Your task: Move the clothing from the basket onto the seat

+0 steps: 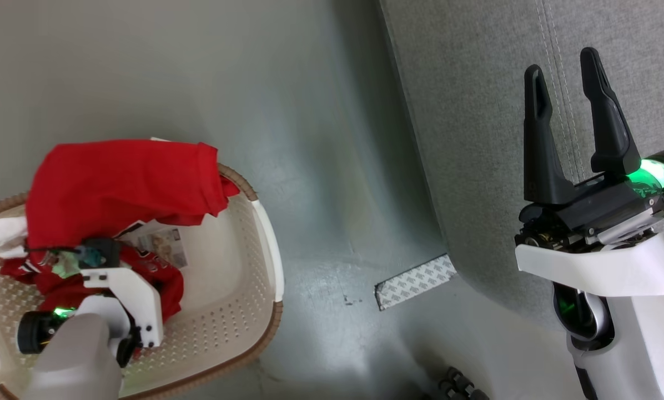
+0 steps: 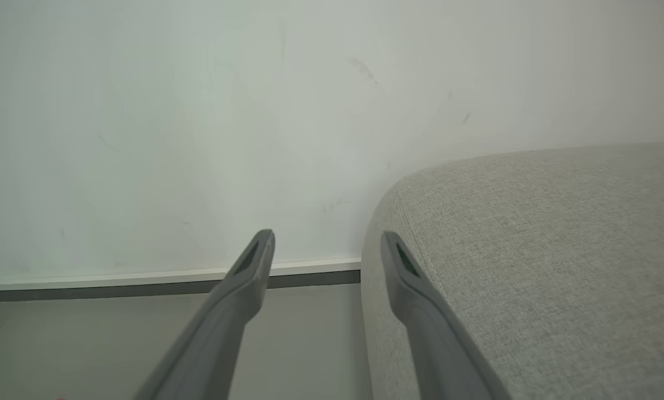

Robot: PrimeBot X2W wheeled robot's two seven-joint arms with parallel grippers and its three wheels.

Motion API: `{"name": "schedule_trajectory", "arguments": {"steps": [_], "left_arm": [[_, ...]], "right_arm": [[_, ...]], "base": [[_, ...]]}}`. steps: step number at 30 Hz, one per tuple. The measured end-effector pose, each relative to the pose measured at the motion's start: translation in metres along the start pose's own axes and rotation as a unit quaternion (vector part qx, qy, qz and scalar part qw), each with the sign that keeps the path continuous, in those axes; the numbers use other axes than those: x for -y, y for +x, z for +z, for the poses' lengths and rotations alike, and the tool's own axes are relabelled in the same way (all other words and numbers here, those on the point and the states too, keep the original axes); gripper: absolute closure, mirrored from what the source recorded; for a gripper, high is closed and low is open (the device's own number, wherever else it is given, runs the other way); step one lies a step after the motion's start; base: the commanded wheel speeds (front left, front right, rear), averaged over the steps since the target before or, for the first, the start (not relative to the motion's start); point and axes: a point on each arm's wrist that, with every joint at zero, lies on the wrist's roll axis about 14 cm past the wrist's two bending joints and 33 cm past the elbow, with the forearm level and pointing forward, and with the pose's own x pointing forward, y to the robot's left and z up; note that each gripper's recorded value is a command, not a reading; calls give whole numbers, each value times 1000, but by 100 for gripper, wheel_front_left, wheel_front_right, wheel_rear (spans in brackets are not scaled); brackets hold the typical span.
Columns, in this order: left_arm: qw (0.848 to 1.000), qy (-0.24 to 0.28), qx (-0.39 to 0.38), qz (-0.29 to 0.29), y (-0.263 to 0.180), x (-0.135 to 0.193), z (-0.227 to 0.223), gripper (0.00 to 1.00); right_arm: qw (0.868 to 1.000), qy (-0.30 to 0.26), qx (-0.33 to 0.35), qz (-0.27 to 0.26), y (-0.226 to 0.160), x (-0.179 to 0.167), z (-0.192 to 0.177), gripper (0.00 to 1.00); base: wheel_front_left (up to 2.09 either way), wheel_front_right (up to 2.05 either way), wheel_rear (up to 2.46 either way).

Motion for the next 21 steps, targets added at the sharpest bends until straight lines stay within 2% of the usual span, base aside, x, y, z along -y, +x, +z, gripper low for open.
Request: {"name": "schedule_trajectory", "arguments": {"steps": [5,15,16,17,18,21], "left_arm": [[998,5,-59,-2,11,1,-19,0],[998,6,-65,6,18,-3,-21,0],[998,5,-60,6,18,-4,-19,20],[998,6,-55,5,17,-3,-17,88],[999,6,-53,2,16,-1,-15,100],[999,-3,-47,-5,11,4,-12,100]], "right_arm": [[1000,-6,-9,-5,0,5,-8,0],[1000,-5,-13,-6,2,7,-14,0],[1000,-5,-12,-6,3,7,-14,0],[1000,-6,-11,-5,3,7,-13,0],[1000,-7,-10,-5,3,6,-12,0],[1000,-5,-5,-1,4,3,-8,0]], "base": [[0,0,0],[0,0,0],[0,0,0],[0,0,0],[0,0,0],[0,0,0]]}}
